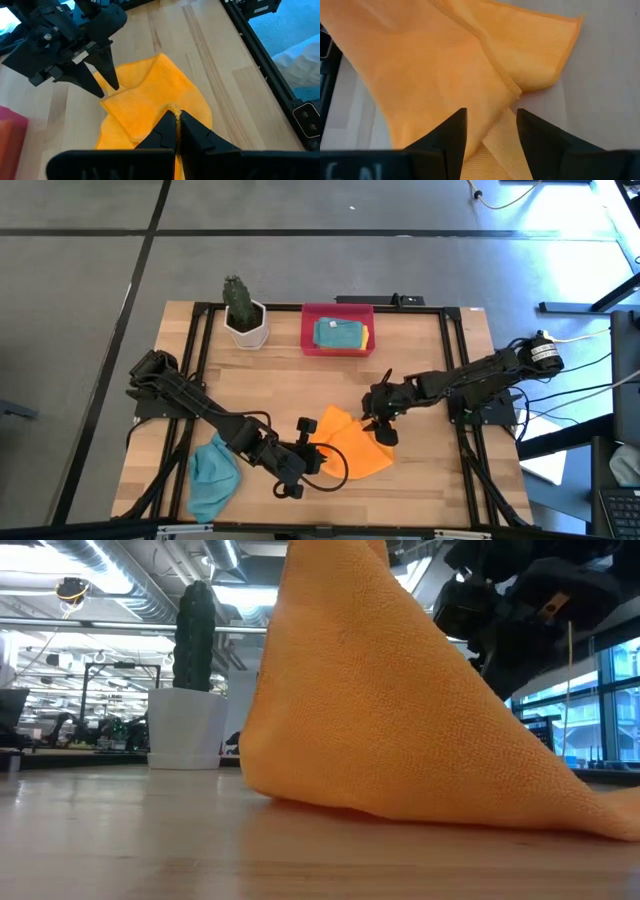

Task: Fold microfiber towels
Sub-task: Fold the orange microfiber cloth

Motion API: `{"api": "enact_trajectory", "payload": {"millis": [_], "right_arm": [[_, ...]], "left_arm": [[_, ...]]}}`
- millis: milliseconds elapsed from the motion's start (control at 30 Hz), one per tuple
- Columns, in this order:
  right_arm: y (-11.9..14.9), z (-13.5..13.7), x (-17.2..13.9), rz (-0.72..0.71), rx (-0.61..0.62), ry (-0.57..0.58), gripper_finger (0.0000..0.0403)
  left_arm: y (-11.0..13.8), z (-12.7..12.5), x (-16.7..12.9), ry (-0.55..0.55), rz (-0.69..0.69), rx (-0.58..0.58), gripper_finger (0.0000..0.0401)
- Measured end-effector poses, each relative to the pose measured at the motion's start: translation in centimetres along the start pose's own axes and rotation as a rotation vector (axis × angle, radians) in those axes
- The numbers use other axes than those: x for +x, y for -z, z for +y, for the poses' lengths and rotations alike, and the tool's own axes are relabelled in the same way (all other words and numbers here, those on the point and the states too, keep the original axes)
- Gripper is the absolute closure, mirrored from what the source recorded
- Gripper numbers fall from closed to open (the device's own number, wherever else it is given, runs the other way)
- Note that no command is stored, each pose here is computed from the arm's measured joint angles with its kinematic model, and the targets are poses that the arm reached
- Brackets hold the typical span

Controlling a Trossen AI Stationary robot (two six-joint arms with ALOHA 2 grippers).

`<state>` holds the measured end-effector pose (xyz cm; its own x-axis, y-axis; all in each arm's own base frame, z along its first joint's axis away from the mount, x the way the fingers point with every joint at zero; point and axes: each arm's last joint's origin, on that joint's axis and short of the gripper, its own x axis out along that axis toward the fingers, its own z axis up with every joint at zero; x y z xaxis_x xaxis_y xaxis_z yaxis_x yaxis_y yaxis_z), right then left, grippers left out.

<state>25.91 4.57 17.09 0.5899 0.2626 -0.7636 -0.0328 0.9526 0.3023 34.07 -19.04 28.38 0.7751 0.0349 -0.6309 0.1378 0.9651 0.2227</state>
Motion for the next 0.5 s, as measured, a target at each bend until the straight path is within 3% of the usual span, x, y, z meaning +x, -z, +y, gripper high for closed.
{"api": "enact_trajectory", "payload": {"millis": [267, 500], "right_arm": [[-0.1, 0.0, 0.5, -0.010, 0.023, -0.009, 0.0230], [0.8, -0.5, 2.8, 0.080, 0.038, -0.033, 0.0230]], "left_arm": [[0.0, 0.1, 0.0, -0.002, 0.000, -0.002, 0.0401], [0.0, 0.1, 0.0, -0.002, 0.000, -0.002, 0.0401]]}}
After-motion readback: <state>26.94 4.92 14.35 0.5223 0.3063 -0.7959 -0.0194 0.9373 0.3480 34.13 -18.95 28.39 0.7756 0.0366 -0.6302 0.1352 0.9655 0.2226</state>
